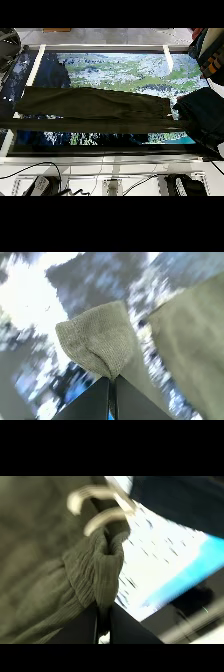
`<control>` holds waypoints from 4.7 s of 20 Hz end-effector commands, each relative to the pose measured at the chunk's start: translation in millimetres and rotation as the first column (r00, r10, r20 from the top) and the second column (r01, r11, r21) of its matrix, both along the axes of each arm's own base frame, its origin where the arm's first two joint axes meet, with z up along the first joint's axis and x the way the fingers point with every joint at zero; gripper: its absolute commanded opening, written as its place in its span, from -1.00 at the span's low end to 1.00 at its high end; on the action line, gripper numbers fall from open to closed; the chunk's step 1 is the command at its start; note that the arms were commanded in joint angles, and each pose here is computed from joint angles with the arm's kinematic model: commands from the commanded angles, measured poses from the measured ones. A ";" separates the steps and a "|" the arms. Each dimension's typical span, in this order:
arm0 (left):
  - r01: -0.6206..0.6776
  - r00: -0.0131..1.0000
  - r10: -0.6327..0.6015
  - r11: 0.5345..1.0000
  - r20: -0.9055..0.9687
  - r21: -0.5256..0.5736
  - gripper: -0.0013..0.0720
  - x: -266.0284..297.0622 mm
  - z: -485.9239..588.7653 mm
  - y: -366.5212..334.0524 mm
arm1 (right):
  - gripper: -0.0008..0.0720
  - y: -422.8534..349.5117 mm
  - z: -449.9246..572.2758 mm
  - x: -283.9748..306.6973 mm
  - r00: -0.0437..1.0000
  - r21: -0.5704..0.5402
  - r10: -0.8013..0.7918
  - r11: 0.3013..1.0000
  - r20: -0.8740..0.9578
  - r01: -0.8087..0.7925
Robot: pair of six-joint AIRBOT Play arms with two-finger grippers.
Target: Fold the clothes and pants, and hang the long-sleeved shirts on hangers.
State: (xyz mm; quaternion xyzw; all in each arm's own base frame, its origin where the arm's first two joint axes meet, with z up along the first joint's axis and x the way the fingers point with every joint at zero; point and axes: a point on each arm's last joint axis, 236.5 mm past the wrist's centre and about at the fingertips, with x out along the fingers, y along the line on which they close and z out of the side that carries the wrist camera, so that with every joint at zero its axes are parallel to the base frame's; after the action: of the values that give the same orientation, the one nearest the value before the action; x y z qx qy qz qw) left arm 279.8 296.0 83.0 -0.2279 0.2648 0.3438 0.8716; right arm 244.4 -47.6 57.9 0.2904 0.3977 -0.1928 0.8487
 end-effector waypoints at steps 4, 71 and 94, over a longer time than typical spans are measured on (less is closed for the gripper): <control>0.195 0.981 -0.194 0.981 0.026 -0.001 -0.92 97.2 0.7 -38.0 | -0.87 -0.6 18.8 90.3 0.958 0.168 -0.112 0.983 0.263 0.069; 0.081 0.993 -0.037 0.907 0.113 -0.414 0.97 100.6 -162.1 -11.8 | 0.91 28.9 4.3 267.7 0.921 0.128 0.013 0.989 0.389 -0.068; 0.327 0.928 -0.286 0.932 0.238 -0.154 -0.92 218.2 -66.4 -48.9 | -0.87 50.4 60.1 268.9 0.884 -0.036 0.239 0.969 0.401 -0.245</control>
State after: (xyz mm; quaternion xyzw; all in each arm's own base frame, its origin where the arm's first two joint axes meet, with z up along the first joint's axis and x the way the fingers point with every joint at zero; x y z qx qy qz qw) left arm 489.2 254.1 -26.2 -0.3242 0.2555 0.1778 0.8933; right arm 512.4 -7.7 97.4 0.3191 0.2412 -0.0477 0.9153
